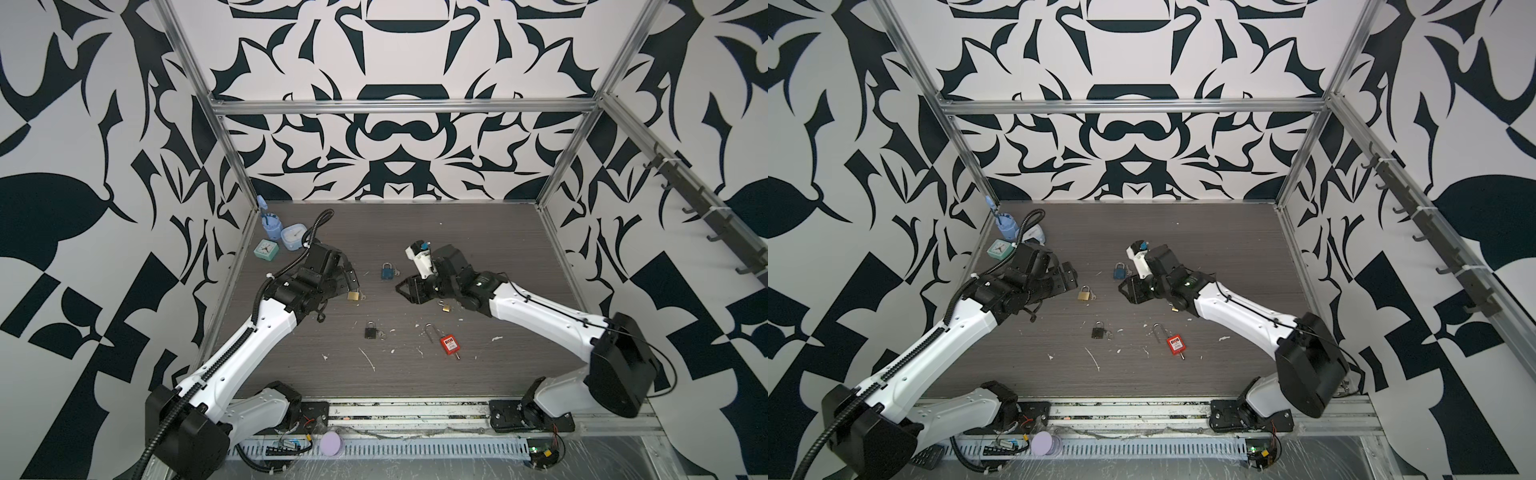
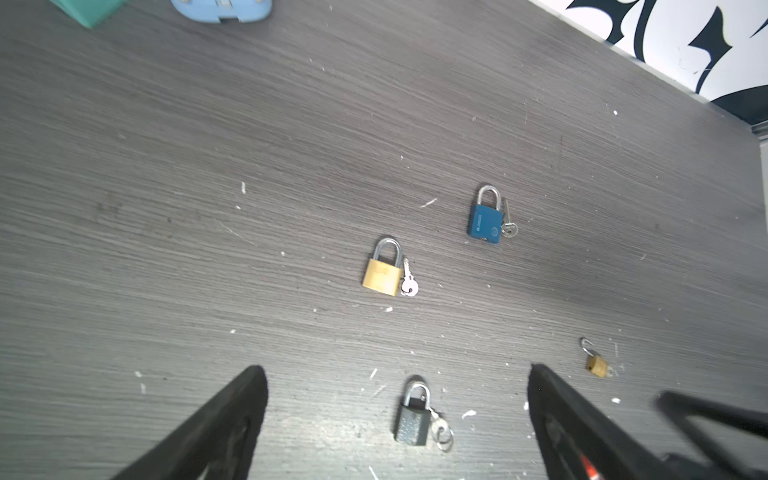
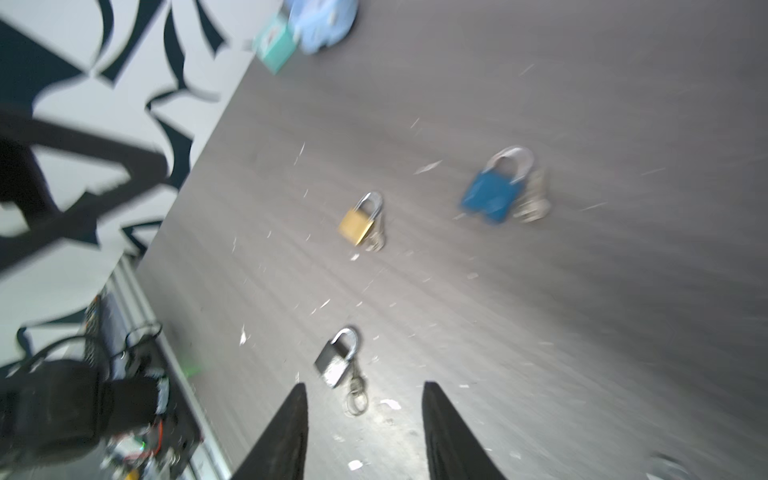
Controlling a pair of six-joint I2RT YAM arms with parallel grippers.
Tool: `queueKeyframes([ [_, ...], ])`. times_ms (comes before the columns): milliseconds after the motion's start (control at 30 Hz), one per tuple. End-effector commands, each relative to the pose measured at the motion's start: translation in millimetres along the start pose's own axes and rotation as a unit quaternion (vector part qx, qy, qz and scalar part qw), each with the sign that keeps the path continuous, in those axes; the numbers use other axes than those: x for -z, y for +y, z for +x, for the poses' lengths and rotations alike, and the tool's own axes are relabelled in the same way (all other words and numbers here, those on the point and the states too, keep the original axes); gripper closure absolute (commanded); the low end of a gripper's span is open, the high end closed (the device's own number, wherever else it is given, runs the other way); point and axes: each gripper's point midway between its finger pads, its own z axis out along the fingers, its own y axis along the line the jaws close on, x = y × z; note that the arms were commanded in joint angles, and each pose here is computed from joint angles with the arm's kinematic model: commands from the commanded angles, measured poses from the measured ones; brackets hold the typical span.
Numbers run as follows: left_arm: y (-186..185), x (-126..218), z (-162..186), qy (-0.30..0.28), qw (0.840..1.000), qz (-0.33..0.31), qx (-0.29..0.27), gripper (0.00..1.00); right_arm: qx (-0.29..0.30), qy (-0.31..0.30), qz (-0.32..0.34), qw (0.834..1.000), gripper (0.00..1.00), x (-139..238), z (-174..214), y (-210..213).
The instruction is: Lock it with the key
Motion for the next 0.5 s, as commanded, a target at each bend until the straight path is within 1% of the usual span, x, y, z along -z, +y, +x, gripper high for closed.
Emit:
queueKeyframes([
  [0, -16, -3, 15, 0.045, 0.999, 0.022, 0.007, 0.01, -0.024, 0.001, 0.061, 0.998, 0.51, 22, 13, -35],
  [67, -26, -6, 24, 0.056, 0.998, 0.026, -0.014, 0.01, -0.04, 0.01, 0.082, 0.996, 0.49, 35, 24, -46],
  [167, -41, -10, 37, 0.076, 0.996, 0.028, -0.041, 0.01, -0.051, 0.048, 0.1, 0.993, 0.49, 46, 50, -55],
  [233, -50, -20, 50, 0.104, 0.992, 0.03, -0.059, 0.01, -0.06, 0.082, 0.103, 0.989, 0.48, 52, 73, -58],
  [300, -63, -21, 67, 0.133, 0.986, 0.051, -0.091, 0.01, -0.073, 0.112, 0.118, 0.984, 0.48, 59, 95, -65],
  [367, -76, -21, 89, 0.154, 0.974, 0.066, -0.154, 0.01, -0.09, 0.132, 0.126, 0.979, 0.47, 65, 113, -69],
  [467, -82, -17, 121, 0.175, 0.953, 0.073, -0.237, 0.01, -0.103, 0.152, 0.154, 0.971, 0.47, 72, 133, -79],
])
